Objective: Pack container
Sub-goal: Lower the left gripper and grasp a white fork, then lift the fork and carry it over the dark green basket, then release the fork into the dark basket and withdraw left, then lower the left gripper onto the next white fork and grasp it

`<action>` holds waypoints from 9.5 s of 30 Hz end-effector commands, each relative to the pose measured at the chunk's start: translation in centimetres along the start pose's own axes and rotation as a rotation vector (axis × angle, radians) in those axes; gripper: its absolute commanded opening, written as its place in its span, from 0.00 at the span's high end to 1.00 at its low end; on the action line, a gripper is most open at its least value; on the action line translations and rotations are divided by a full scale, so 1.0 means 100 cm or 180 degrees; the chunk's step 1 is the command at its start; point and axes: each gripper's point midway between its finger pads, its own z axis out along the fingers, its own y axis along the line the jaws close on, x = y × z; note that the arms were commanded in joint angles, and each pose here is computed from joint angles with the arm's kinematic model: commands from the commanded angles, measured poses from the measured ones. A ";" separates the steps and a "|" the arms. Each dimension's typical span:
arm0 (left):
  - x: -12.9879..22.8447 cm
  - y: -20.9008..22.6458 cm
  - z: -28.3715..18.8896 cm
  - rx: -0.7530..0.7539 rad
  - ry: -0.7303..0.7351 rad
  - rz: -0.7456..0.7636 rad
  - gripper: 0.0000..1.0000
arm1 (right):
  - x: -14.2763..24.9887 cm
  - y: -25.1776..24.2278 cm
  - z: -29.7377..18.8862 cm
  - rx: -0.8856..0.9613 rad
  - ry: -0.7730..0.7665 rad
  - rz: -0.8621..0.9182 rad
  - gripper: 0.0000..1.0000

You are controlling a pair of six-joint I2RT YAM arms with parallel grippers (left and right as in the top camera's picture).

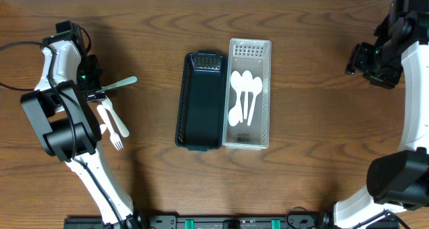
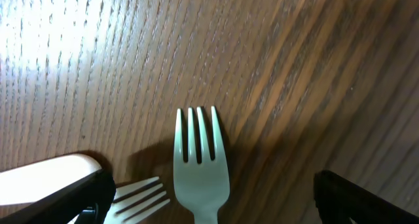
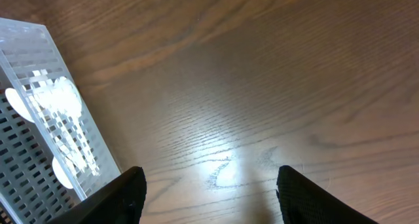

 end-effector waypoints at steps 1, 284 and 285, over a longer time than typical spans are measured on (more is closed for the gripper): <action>-0.008 0.003 0.007 -0.0061 -0.0125 -0.0038 0.01 | 0.000 0.000 0.000 0.0014 0.0012 0.0041 0.33; 0.040 0.066 0.021 -0.0209 0.0526 0.4098 0.39 | 0.016 -0.014 -0.001 0.0222 0.0219 -0.0360 0.25; 0.039 0.067 0.021 -0.0219 0.0533 0.4097 0.43 | 0.016 -0.013 -0.001 0.0220 0.0220 -0.0356 0.25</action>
